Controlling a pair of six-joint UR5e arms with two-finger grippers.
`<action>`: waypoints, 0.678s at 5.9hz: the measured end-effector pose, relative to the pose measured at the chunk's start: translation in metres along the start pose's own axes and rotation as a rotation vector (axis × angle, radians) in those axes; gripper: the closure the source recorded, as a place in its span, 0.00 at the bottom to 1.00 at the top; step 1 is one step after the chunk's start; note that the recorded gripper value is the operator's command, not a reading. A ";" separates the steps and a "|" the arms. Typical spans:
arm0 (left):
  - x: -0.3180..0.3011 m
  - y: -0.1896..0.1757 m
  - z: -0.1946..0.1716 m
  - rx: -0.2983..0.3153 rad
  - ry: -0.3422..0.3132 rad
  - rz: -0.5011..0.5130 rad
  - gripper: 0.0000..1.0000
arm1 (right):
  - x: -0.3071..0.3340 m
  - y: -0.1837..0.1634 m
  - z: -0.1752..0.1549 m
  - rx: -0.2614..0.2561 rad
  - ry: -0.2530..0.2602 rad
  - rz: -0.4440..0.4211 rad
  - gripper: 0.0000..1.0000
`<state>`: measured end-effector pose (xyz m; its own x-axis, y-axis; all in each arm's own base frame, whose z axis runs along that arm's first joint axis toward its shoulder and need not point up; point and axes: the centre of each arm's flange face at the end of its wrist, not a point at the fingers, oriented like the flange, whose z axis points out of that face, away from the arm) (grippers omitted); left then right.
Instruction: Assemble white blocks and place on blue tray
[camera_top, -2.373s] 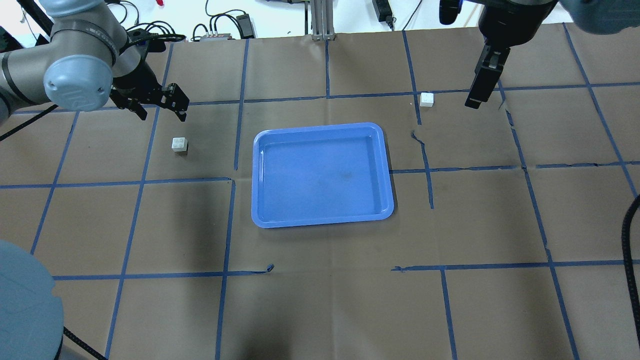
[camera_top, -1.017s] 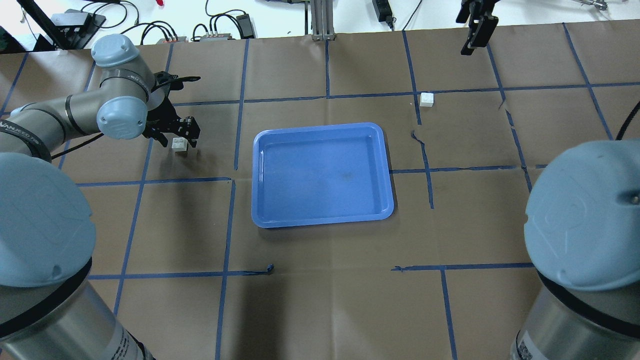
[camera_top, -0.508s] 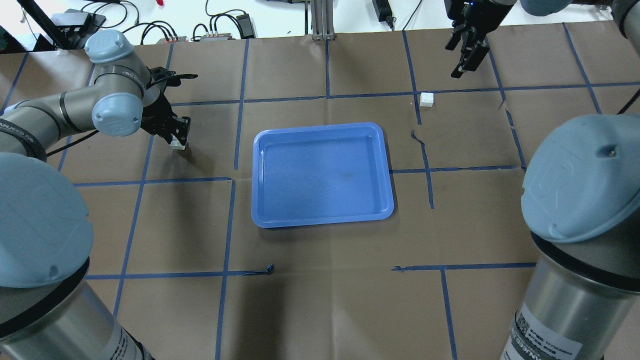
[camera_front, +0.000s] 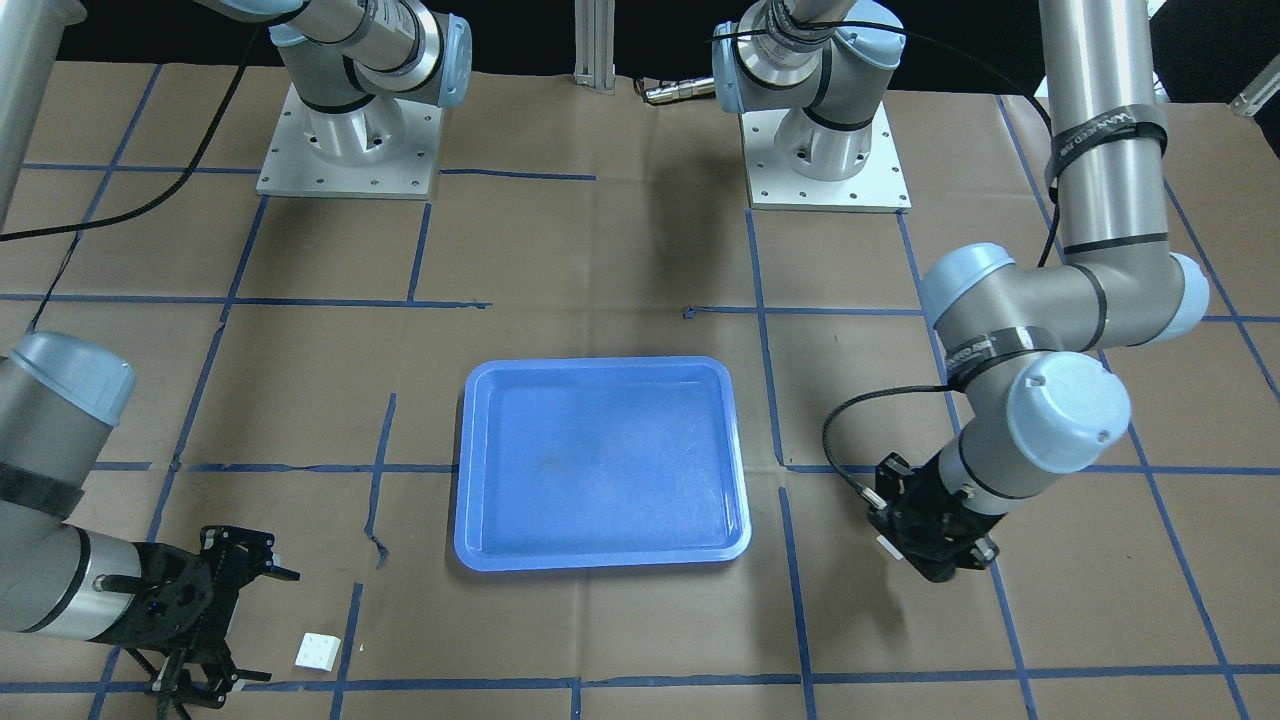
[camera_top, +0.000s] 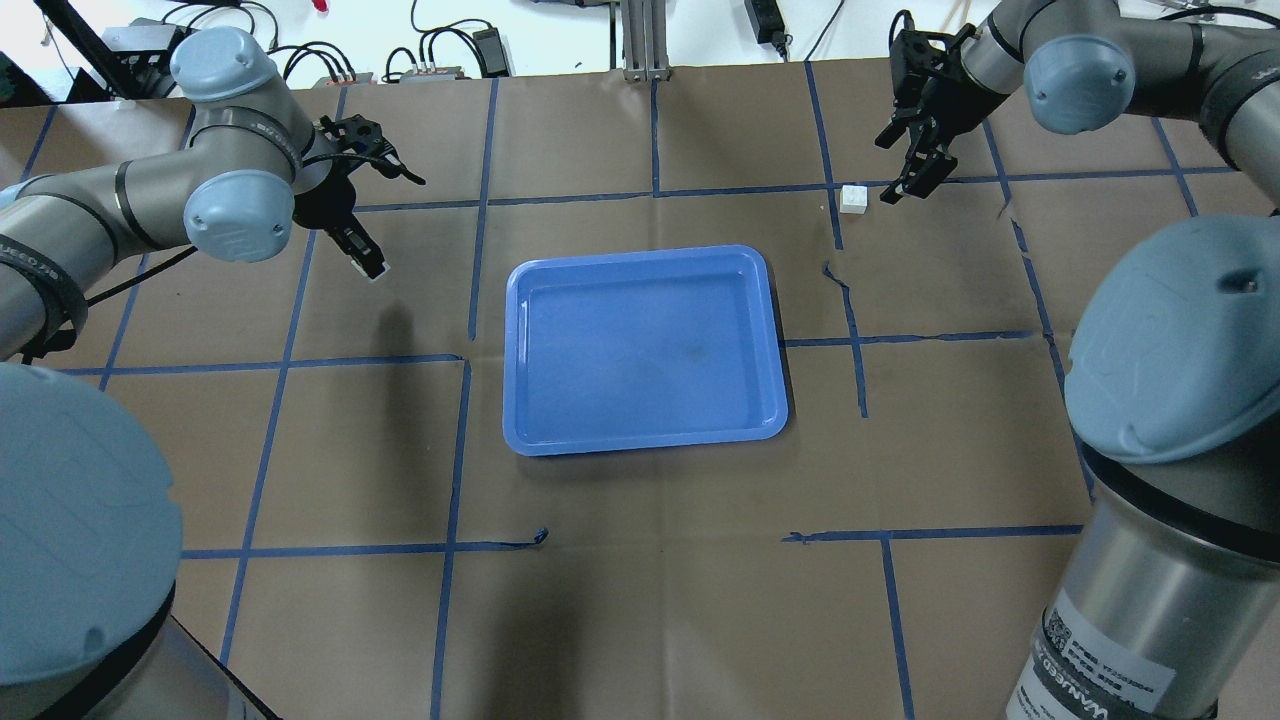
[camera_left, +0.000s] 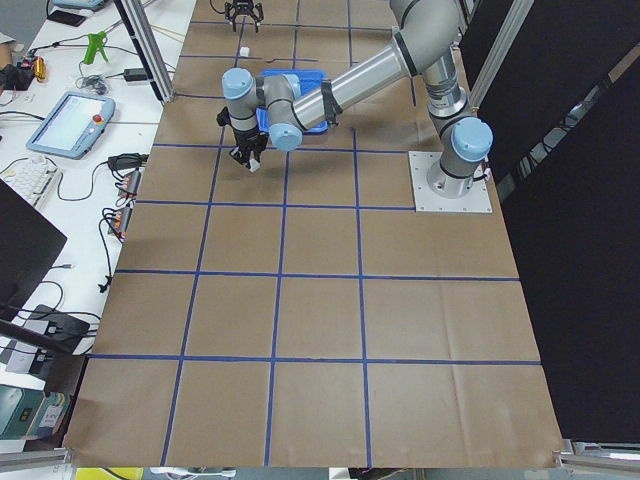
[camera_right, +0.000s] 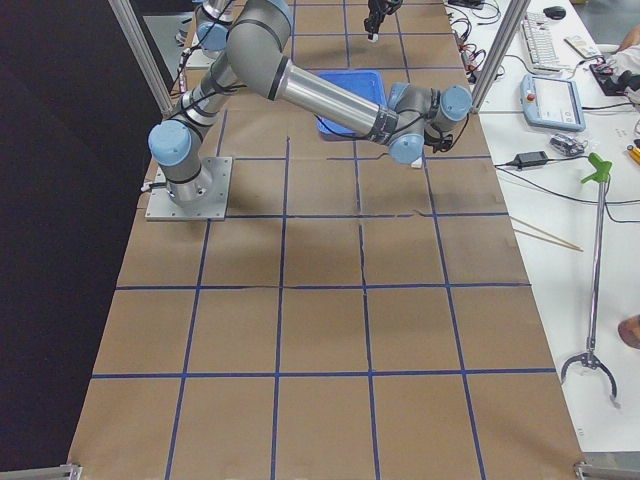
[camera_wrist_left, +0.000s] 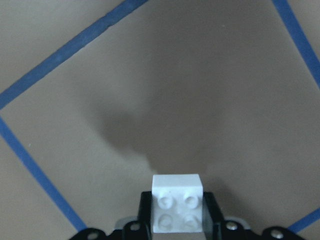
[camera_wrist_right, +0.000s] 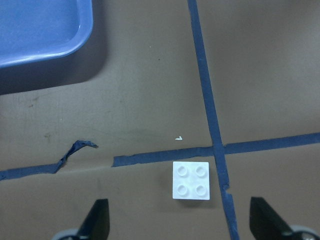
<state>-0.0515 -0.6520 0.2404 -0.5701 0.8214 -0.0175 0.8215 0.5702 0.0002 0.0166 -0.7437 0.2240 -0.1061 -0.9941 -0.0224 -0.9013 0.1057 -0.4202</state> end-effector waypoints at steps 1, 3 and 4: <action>0.042 -0.041 -0.009 -0.004 0.013 0.156 0.87 | -0.005 0.005 0.014 0.033 0.020 -0.005 0.00; 0.142 -0.116 -0.016 -0.011 0.039 0.414 0.87 | -0.007 0.011 0.029 0.045 0.051 -0.019 0.00; 0.176 -0.137 -0.015 -0.010 0.046 0.507 0.87 | -0.006 0.014 0.035 0.045 0.060 -0.023 0.00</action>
<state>-0.2648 -0.5858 0.2521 -0.0993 0.9946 0.0315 0.9951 0.0991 0.0068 0.0191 -0.7376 0.1860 -0.1116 -0.9929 0.0421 -0.8842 0.0798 -0.4603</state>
